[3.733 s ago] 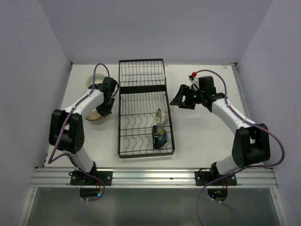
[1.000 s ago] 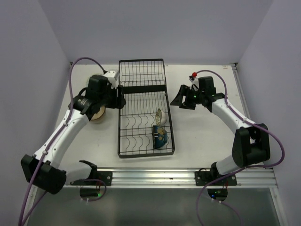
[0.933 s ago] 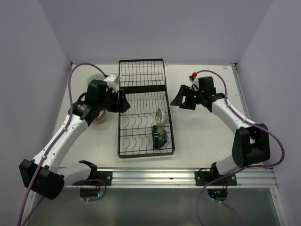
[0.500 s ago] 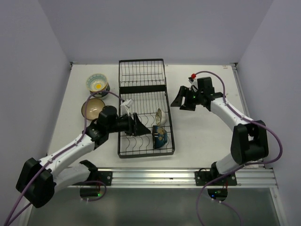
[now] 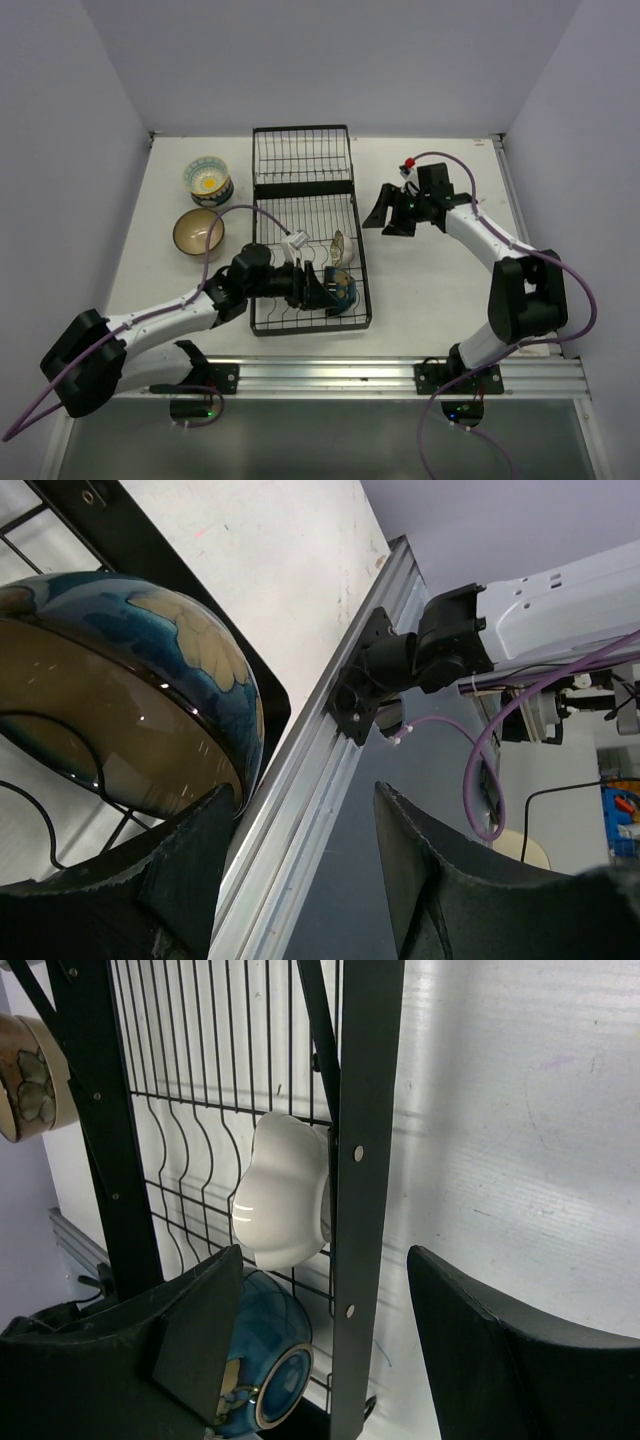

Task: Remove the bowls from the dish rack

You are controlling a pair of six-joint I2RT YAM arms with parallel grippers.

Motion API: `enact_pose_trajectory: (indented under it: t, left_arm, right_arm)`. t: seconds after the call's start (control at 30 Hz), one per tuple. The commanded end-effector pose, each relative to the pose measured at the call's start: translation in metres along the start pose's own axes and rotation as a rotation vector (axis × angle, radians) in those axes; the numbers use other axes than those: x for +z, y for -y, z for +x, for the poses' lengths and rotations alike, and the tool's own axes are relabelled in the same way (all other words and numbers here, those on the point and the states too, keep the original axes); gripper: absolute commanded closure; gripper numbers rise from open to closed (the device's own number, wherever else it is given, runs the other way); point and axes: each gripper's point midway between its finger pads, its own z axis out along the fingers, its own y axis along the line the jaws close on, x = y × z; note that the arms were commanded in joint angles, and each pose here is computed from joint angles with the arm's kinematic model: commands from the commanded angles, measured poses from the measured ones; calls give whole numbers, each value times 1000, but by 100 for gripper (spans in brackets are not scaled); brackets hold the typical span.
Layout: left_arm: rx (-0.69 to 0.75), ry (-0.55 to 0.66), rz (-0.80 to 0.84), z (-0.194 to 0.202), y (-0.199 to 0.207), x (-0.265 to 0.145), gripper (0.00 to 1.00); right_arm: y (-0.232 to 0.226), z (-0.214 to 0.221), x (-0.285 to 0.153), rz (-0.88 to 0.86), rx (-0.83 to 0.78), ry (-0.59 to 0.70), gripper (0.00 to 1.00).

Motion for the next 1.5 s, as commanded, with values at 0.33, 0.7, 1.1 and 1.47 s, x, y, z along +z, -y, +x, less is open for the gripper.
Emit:
enact_pose_trajectory:
  t: [0.33, 0.7, 1.1, 1.47]
  left_arm:
    - [46, 81, -21, -15, 0, 37, 41]
    - [-74, 148, -50, -16, -13, 42, 82]
    - [-216, 288, 25, -27, -7, 33, 100]
    - [-243, 431, 136, -49, 16, 23, 100]
  right_arm:
    - [2, -8, 5, 9, 1, -4, 30]
    - [7, -4, 8, 19, 5, -14, 30]
    - [10, -2, 9, 25, 6, -20, 30]
    - [11, -1, 11, 28, 9, -27, 30]
